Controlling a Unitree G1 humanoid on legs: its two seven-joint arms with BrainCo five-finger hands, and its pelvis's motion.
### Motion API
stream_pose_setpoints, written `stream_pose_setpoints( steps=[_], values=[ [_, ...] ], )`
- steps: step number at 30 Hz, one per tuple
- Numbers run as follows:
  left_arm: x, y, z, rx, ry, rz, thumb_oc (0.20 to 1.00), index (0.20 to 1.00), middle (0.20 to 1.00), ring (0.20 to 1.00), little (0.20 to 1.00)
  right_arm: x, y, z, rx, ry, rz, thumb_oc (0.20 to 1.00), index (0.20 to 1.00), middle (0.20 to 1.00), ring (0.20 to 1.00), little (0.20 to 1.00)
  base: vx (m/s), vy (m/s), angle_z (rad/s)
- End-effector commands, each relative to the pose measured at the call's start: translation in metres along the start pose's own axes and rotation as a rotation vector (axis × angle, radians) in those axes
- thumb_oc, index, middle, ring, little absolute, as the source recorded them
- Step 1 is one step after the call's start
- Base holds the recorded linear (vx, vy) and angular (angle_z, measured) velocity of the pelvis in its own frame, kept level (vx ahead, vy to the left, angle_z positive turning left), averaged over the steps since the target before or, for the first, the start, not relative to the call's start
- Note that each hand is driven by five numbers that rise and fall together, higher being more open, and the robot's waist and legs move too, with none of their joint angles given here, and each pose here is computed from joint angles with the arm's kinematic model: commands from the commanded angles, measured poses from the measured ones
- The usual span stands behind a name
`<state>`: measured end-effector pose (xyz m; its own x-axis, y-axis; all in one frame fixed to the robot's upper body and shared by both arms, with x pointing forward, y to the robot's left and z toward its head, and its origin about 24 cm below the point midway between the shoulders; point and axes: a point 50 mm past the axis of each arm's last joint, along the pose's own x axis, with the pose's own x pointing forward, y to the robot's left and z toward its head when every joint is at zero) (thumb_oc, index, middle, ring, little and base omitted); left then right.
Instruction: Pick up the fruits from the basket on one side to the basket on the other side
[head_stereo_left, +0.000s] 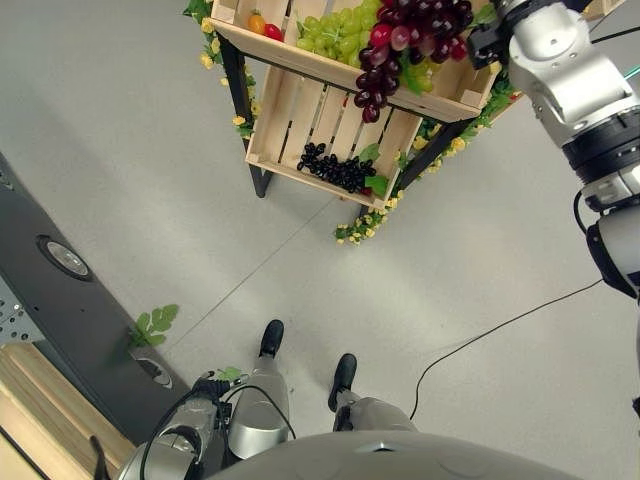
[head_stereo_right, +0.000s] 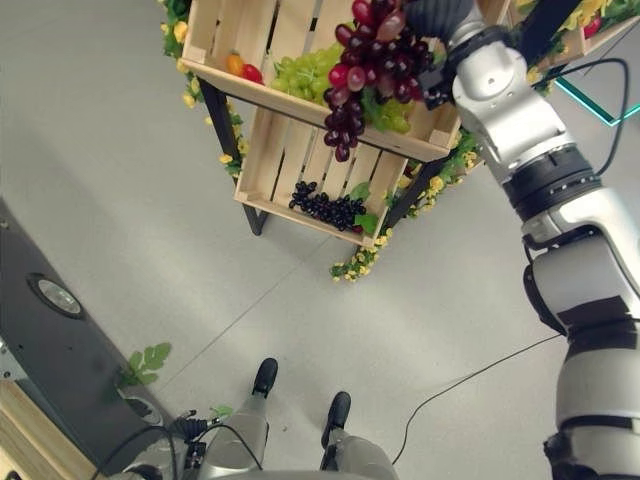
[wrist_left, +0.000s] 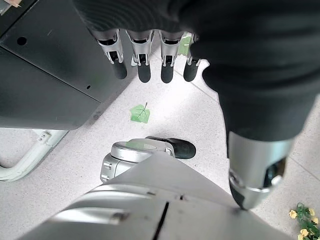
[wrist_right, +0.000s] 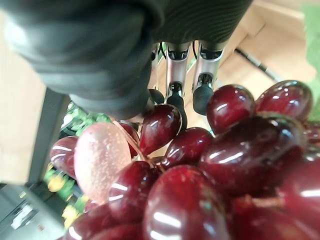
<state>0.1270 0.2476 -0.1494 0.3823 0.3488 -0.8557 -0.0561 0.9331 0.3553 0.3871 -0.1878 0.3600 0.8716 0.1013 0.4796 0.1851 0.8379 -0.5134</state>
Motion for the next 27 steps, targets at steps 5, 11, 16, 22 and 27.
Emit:
stream_pose_setpoints(
  steps=[5, 11, 16, 22, 27],
  values=[
    [0.001, 0.007, -0.005, 0.059, 0.028, 0.01, 1.0, 1.0, 1.0, 1.0, 1.0, 0.01, -0.068, 0.038, -0.043, -0.057, -0.215, 0.2, 0.2, 0.2, 0.2, 0.2, 0.01, 0.001, 0.01],
    [0.001, 0.012, -0.005, 0.069, 0.029, 0.015, 1.0, 1.0, 1.0, 1.0, 1.0, 0.007, -0.099, 0.031, -0.084, 0.022, -0.307, 0.2, 0.2, 0.2, 0.2, 0.2, 0.0, 0.0, 0.0],
    [0.002, 0.015, -0.005, 0.079, 0.023, 0.019, 1.0, 1.0, 1.0, 1.0, 1.0, 0.0, -0.122, 0.025, -0.121, 0.08, -0.378, 0.2, 0.2, 0.2, 0.2, 0.2, 0.01, -0.01, 0.07],
    [0.002, 0.019, -0.002, 0.103, 0.006, 0.03, 1.0, 1.0, 1.0, 1.0, 1.0, -0.01, -0.154, 0.024, -0.198, 0.15, -0.471, 0.2, 0.2, 0.2, 0.2, 0.2, 0.02, -0.003, 0.09],
    [0.002, 0.021, 0.0, 0.117, -0.009, 0.037, 1.0, 1.0, 1.0, 1.0, 1.0, -0.021, -0.18, 0.033, -0.236, 0.168, -0.557, 0.2, 0.2, 0.2, 0.2, 0.2, 0.0, -0.009, 0.15]
  ],
)
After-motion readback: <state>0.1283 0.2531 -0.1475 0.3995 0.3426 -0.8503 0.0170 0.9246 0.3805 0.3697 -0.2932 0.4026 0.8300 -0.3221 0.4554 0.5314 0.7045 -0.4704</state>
